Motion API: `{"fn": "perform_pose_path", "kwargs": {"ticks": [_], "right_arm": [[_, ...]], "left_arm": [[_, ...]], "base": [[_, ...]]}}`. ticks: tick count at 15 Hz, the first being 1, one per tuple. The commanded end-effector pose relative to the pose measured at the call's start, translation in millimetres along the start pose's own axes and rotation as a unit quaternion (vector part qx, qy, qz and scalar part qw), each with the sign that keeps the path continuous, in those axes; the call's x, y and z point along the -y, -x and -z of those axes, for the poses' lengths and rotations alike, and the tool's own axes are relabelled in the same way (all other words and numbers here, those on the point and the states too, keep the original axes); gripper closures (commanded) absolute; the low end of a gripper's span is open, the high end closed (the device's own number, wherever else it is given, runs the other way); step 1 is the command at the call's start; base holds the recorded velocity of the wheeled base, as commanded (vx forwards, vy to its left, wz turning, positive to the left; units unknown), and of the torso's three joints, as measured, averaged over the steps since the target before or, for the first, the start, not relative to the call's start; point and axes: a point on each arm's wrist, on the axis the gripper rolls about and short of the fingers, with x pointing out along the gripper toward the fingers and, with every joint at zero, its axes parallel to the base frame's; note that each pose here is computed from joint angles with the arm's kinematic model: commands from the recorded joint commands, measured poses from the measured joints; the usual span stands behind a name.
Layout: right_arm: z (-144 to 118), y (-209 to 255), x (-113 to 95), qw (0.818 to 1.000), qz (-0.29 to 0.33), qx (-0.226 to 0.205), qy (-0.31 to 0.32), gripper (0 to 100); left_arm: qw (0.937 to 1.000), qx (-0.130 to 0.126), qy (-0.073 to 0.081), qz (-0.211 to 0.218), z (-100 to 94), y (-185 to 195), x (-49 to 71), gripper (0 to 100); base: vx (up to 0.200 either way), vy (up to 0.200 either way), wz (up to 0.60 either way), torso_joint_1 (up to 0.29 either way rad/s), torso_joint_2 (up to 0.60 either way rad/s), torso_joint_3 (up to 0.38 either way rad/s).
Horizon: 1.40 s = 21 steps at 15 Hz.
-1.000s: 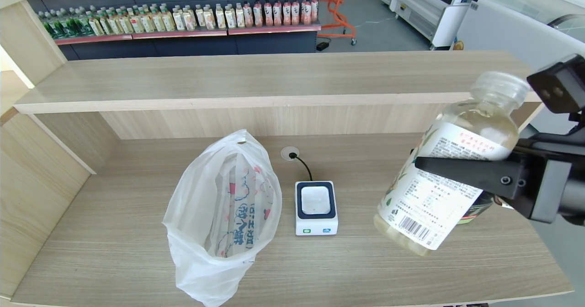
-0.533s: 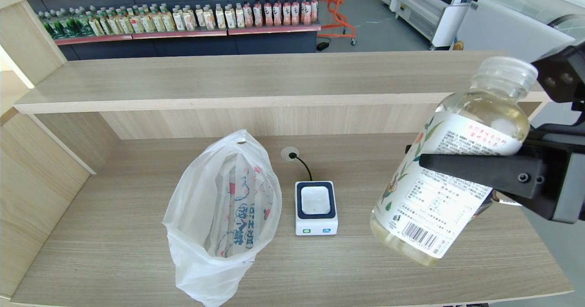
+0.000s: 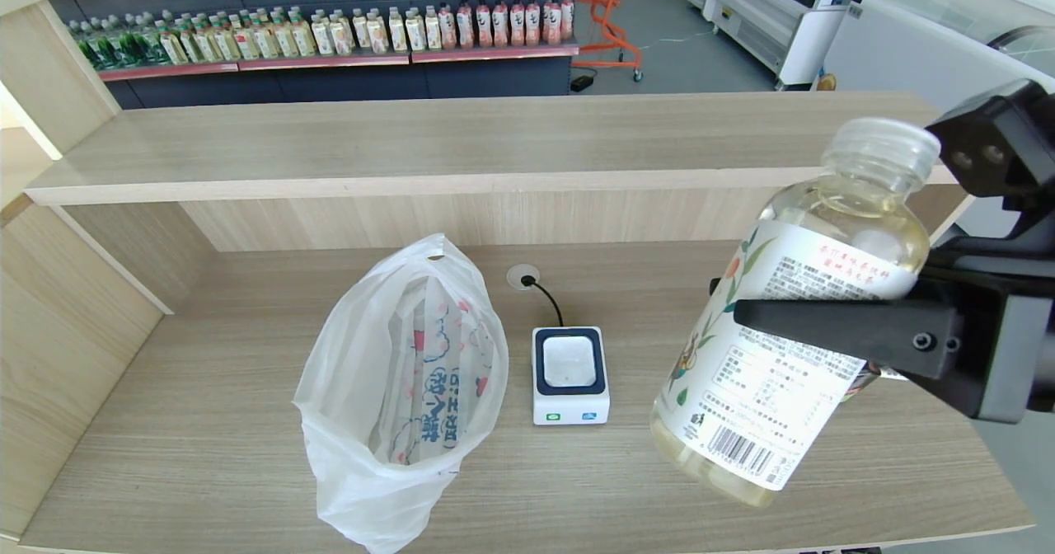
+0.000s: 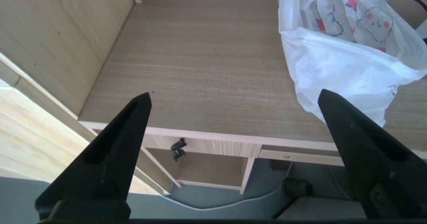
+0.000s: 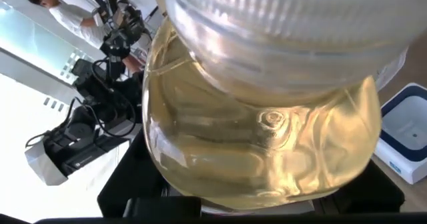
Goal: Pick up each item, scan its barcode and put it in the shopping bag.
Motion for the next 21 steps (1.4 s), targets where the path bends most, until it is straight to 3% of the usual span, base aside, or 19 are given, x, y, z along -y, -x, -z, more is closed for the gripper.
{"fn": "perform_pose_path", "kwargs": {"ticks": [1, 6, 8, 10, 11, 12, 16, 19, 21], "right_arm": [[1, -2, 1, 1.0, 0.0, -0.003, 0.0, 100], [1, -4, 4, 1.0, 0.001, -0.004, 0.019, 100], [6, -5, 11, 0.998, 0.013, -0.011, 0.066, 100], [16, -4, 35, 0.987, 0.05, -0.031, 0.149, 100], [25, 4, 75, 0.959, 0.098, -0.066, 0.258, 100], [28, 6, 95, 0.942, 0.108, -0.079, 0.307, 100], [37, -9, 143, 0.905, 0.134, -0.099, 0.393, 100], [40, -32, 174, 0.889, 0.123, -0.089, 0.431, 100], [42, -48, 183, 0.883, 0.1, -0.07, 0.453, 100]], "left_arm": [[1.0, 0.0, 0.0, 0.0, 0.0, 0, 0.0, 0], [1.0, 0.0, 0.0, 0.0, 0.0, 0, 0.0, 0], [1.0, 0.0, 0.0, 0.0, 0.0, 0, 0.0, 0], [1.0, 0.0, 0.0, 0.0, 0.0, 0, 0.0, 0], [1.0, 0.0, 0.0, 0.0, 0.0, 0, 0.0, 0], [1.0, 0.0, 0.0, 0.0, 0.0, 0, 0.0, 0], [1.0, 0.0, 0.0, 0.0, 0.0, 0, 0.0, 0], [1.0, 0.0, 0.0, 0.0, 0.0, 0, 0.0, 0], [1.0, 0.0, 0.0, 0.0, 0.0, 0, 0.0, 0]], "base": [[0.0, 0.0, 0.0, 0.0, 0.0, 0.0], [0.0, 0.0, 0.0, 0.0, 0.0, 0.0], [0.0, 0.0, 0.0, 0.0, 0.0, 0.0], [0.0, 0.0, 0.0, 0.0, 0.0, 0.0], [0.0, 0.0, 0.0, 0.0, 0.0, 0.0], [0.0, 0.0, 0.0, 0.0, 0.0, 0.0], [0.0, 0.0, 0.0, 0.0, 0.0, 0.0], [0.0, 0.0, 0.0, 0.0, 0.0, 0.0], [0.0, 0.0, 0.0, 0.0, 0.0, 0.0]]}}
